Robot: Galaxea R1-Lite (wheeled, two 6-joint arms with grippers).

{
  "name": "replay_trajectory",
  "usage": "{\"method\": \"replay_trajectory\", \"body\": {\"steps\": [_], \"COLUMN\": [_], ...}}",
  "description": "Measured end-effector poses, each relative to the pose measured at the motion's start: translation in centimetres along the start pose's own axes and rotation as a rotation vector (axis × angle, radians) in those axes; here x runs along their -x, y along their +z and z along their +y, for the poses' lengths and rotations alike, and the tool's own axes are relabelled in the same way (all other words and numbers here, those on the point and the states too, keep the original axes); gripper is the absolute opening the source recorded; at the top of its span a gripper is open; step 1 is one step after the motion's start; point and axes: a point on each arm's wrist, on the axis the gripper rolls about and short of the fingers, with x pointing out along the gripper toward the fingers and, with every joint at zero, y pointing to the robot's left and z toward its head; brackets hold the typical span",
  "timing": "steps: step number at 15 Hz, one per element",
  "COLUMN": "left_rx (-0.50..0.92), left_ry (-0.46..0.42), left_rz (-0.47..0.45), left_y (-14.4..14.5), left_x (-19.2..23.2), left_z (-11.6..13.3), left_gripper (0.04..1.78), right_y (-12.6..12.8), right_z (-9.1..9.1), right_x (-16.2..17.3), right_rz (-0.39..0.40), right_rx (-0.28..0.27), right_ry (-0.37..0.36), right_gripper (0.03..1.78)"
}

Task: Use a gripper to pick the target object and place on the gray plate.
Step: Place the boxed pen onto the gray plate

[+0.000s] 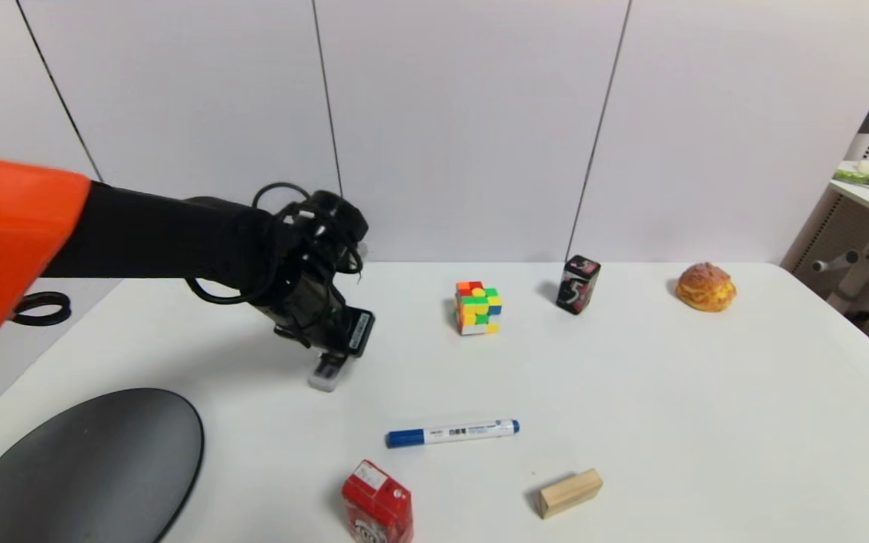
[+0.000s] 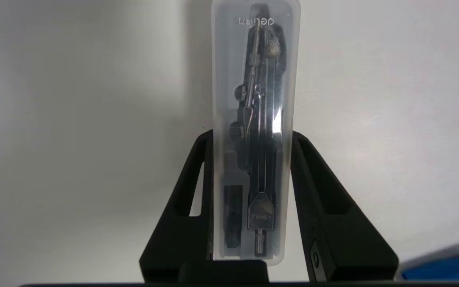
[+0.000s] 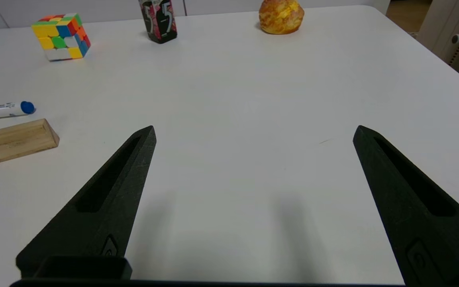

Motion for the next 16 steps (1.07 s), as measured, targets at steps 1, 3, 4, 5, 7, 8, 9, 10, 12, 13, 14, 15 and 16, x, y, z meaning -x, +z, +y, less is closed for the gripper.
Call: {"method": "replay_trajectory", "body": {"steps": [1, 3, 4, 5, 7, 8, 9, 10, 12, 13, 14, 15, 16], "left_rx": [0.002, 0.007, 0.007, 0.008, 0.004, -0.001, -0.008, -0.007, 0.031, 0.062, 0.088, 0.109, 0.129], "left_ry": [-0.003, 0.016, 0.041, 0.068, 0.115, 0.143, 0.177, 0.206, 0.253, 0.259, 0.245, 0.224, 0.212], "left_rz": [-0.027, -0.089, -0.120, -0.142, -0.172, -0.179, -0.188, -0.194, -0.175, -0.138, -0.103, -0.071, -0.037], "left_y": [0.2, 0.4, 0.3, 0.2, -0.7, -1.3, -2.2, -3.2, -6.0, -7.8, -9.5, -11.0, -12.4], "left_x": [1.2, 4.1, 5.9, 7.7, 11.5, 12.9, 14.5, 15.8, 17.8, 18.3, 18.5, 18.4, 18.1], "left_z": [0.1, 0.5, 0.9, 1.4, 3.3, 4.5, 5.9, 7.0, 8.8, 9.6, 10.1, 10.3, 10.4], "left_gripper": [0.60, 0.60, 0.60, 0.60, 0.60, 0.60, 0.60, 0.60, 0.60, 0.60, 0.60, 0.60, 0.60], "right_y": [0.0, 0.0, 0.0, 0.0, 0.0, 0.0, 0.0, 0.0, 0.0, 0.0, 0.0, 0.0, 0.0], "right_z": [0.0, 0.0, 0.0, 0.0, 0.0, 0.0, 0.0, 0.0, 0.0, 0.0, 0.0, 0.0, 0.0], "right_x": [0.0, 0.0, 0.0, 0.0, 0.0, 0.0, 0.0, 0.0, 0.0, 0.0, 0.0, 0.0, 0.0], "right_rz": [0.000, 0.000, 0.000, 0.000, 0.000, 0.000, 0.000, 0.000, 0.000, 0.000, 0.000, 0.000, 0.000], "right_rx": [0.000, 0.000, 0.000, 0.000, 0.000, 0.000, 0.000, 0.000, 0.000, 0.000, 0.000, 0.000, 0.000], "right_ry": [0.001, 0.000, 0.000, 0.000, 0.000, 0.000, 0.000, 0.000, 0.000, 0.000, 0.000, 0.000, 0.000], "right_gripper": [1.71, 1.71, 1.71, 1.71, 1.71, 1.71, 1.71, 1.71, 1.71, 1.71, 1.71, 1.71, 1.71]}}
